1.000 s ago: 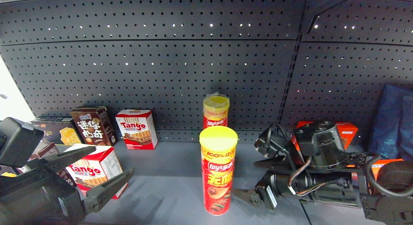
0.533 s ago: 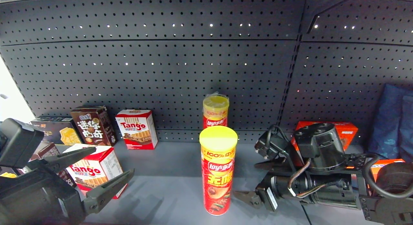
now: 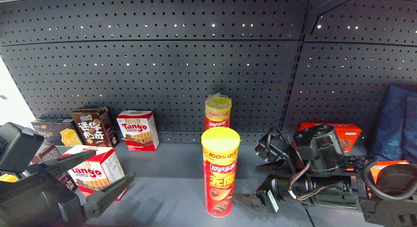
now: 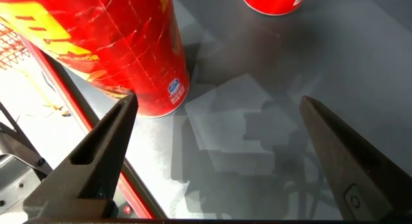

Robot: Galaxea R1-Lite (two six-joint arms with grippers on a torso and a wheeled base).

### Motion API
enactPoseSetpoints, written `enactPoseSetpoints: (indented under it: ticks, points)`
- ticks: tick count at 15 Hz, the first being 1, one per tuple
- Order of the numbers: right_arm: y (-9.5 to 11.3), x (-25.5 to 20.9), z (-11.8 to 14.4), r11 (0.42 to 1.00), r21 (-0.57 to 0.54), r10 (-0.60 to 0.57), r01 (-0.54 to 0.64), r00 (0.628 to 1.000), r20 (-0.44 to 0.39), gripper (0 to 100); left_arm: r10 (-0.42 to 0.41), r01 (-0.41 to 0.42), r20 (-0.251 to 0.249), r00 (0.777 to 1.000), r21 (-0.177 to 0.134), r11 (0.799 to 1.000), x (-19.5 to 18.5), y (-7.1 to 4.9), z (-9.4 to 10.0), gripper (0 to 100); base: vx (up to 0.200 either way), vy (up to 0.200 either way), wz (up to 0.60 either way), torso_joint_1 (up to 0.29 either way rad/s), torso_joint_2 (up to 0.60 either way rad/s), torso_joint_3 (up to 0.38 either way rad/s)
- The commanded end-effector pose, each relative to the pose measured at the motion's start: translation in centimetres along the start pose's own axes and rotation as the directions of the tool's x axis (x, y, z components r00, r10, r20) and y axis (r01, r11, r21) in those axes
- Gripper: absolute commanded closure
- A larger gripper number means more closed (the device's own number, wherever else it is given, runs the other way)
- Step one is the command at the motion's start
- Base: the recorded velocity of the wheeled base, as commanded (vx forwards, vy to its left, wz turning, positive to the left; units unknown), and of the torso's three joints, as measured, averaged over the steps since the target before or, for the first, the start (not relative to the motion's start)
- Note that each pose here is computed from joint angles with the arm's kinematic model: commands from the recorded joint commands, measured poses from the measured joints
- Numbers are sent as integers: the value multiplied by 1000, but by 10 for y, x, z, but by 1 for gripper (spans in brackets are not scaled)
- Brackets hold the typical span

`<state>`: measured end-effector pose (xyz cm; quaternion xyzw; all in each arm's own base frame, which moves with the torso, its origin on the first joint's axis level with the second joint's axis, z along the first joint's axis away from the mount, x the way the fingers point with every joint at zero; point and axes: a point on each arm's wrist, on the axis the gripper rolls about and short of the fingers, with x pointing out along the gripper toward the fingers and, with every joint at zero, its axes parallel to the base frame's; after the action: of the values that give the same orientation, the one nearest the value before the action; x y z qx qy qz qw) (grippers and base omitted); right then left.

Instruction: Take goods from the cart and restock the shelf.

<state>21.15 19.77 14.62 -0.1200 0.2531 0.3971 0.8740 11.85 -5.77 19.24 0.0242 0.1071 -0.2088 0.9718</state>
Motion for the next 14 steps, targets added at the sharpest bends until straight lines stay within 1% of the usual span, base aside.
enactPoseSetpoints:
  ticks: [1,9,12,13,14]
  points:
    - [-1,-2,2,1000,1,-4,4,1000,10,0,0,0,1,1000,-1,1000,0,0,0,0,0,0,0,0,0,0]
    - [-1,3,3,1000,0,-3,3,1000,13,0,2,-2,-1,1000,-1,1000,0,0,0,0,0,0,0,0,0,0]
    - [-2,-2,2,1000,3,-7,7,1000,21,0,3,-3,-1,1000,-1,1000,0,0,0,0,0,0,0,0,0,0]
    - [-4,-17,5,1000,7,-22,21,998,56,0,4,-4,-5,1000,-1,1000,0,0,-2,0,0,0,0,0,0,0]
    - [-7,-31,9,999,12,-39,38,995,93,0,7,-7,1,1000,-1,1000,-3,1,-3,0,0,0,0,0,0,0]
